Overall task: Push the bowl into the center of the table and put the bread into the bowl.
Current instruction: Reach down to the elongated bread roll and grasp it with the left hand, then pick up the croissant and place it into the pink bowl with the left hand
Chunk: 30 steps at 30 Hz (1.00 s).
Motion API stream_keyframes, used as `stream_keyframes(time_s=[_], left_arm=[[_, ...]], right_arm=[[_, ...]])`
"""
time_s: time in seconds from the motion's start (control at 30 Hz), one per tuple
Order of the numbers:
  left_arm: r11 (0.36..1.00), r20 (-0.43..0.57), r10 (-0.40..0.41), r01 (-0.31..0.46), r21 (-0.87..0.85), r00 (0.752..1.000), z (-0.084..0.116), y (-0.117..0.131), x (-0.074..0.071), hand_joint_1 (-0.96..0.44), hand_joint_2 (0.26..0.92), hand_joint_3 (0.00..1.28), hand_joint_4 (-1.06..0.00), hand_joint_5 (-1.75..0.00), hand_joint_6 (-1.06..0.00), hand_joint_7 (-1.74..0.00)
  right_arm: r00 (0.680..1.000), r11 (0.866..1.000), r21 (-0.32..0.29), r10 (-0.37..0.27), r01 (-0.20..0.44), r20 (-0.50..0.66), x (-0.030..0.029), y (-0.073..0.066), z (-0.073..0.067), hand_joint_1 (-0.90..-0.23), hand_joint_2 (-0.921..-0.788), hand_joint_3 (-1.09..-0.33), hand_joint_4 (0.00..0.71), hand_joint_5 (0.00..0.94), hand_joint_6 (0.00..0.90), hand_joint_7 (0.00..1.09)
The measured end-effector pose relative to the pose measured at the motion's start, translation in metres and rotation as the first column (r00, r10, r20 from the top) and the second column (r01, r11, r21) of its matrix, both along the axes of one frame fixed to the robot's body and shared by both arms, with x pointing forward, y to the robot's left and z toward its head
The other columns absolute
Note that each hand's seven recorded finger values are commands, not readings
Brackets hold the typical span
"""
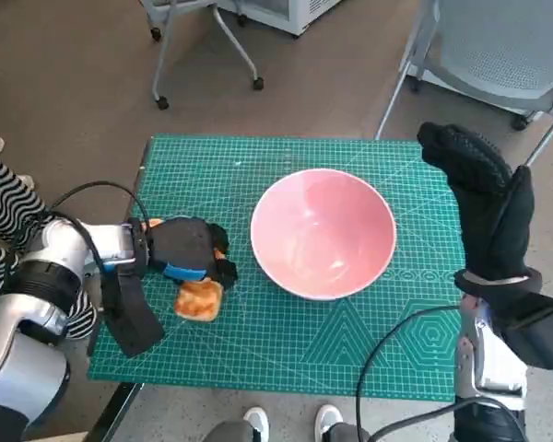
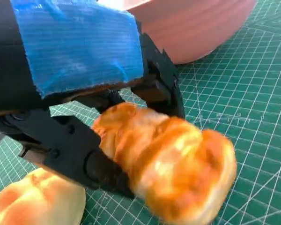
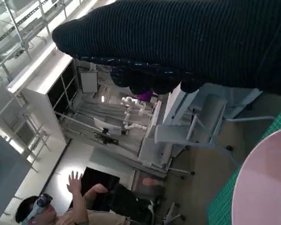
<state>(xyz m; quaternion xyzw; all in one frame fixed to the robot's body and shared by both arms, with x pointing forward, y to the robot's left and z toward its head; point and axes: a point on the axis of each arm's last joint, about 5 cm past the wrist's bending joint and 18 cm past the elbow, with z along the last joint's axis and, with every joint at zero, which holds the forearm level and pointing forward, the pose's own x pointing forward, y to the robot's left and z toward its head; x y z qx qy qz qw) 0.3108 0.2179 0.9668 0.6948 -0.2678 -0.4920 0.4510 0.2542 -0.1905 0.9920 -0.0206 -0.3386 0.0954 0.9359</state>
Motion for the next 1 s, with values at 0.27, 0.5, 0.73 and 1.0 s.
stream_keyframes(time_s=[0.27, 0.5, 0.73, 1.0], left_arm=[[0.998, -0.060, 0.026, -0.030, -0.057, 0.998, 0.011, 0.004, -0.002, 0.00, 0.903, 0.00, -0.80, -0.94, -0.74, -1.15], [0.981, -0.077, 0.040, -0.054, -0.184, 0.996, 0.034, 0.011, -0.002, 0.00, 0.905, 0.00, -0.79, -0.96, -0.74, -1.14], [0.947, -0.047, 0.049, -0.061, -0.314, 0.998, 0.061, 0.014, -0.002, 0.00, 0.918, 0.01, -0.75, -1.00, -0.71, -1.17], [0.862, -0.002, 0.047, -0.042, -0.504, 0.999, 0.091, 0.008, -0.002, 0.00, 0.920, 0.05, -0.70, -1.06, -0.66, -1.23]], right_arm=[[1.000, 1.000, 0.010, 0.003, -0.003, 0.000, 0.0003, 0.000, -0.001, -0.699, -0.921, -0.685, 0.252, 0.001, 0.134, 0.53], [1.000, 1.000, 0.020, 0.007, -0.007, -0.007, 0.0010, 0.000, -0.002, -0.699, -0.921, -0.685, 0.249, 0.000, 0.133, 0.53], [1.000, 1.000, 0.029, 0.010, -0.010, -0.003, 0.0011, 0.000, -0.002, -0.707, -0.921, -0.683, 0.231, 0.000, 0.133, 0.53], [1.000, 1.000, 0.028, 0.010, -0.011, 0.009, 0.0014, 0.000, 0.000, -0.699, -0.921, -0.684, 0.221, 0.001, 0.129, 0.52]])
